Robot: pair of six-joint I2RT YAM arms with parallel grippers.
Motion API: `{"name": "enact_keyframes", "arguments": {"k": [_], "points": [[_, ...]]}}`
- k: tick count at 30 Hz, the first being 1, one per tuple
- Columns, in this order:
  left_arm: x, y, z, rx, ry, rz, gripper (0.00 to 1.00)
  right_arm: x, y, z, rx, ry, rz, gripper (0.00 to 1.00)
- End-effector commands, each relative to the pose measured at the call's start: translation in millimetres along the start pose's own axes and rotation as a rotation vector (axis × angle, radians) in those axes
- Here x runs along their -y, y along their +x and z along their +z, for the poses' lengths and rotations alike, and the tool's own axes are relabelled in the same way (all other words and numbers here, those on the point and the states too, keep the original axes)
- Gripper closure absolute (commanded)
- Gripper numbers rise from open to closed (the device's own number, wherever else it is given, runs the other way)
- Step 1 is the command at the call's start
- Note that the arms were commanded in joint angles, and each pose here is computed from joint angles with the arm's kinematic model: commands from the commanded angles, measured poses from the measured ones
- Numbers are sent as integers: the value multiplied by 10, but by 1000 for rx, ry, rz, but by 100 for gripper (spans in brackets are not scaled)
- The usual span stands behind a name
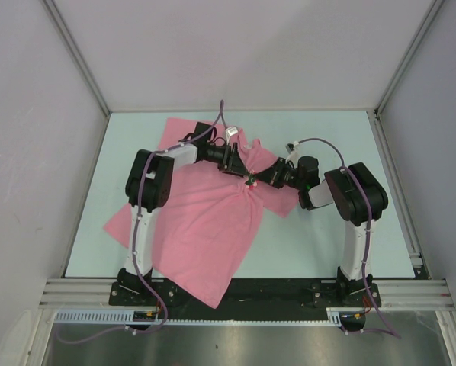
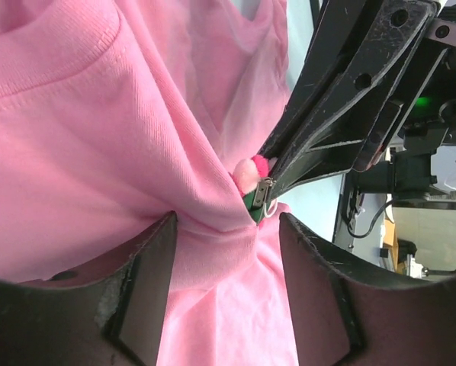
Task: Remove the brooch from the garment
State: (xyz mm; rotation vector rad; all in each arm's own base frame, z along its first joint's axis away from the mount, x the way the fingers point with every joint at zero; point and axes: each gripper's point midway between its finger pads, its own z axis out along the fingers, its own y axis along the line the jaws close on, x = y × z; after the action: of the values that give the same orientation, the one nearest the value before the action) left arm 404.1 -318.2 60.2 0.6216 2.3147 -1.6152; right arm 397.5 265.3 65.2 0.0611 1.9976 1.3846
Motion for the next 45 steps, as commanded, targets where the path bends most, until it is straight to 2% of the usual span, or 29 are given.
{"name": "enact_keyframes", "arguments": {"k": [1,6,19,22,27,37,41,45], "points": [[4,-155,13,21,3,89,38,-141,-37,24,10,-66,-42,100],[-28,-120,40,18,-1,73,43,-155,-30,27,8,-67,-46,100],[-73,-81,106,21,-11,40,43,-150,-13,49,1,-60,-48,100],[-85,-87,112,26,-14,33,47,-151,-17,50,3,-60,-49,100],[-55,-52,110,19,-1,40,39,-147,-8,46,0,-59,-47,100],[31,-12,73,16,38,65,42,-127,-10,43,0,-55,-41,100],[57,-35,67,22,44,74,37,-137,-16,44,0,-58,-43,100],[42,-60,71,29,34,70,37,-138,-15,46,1,-56,-45,100]]}}
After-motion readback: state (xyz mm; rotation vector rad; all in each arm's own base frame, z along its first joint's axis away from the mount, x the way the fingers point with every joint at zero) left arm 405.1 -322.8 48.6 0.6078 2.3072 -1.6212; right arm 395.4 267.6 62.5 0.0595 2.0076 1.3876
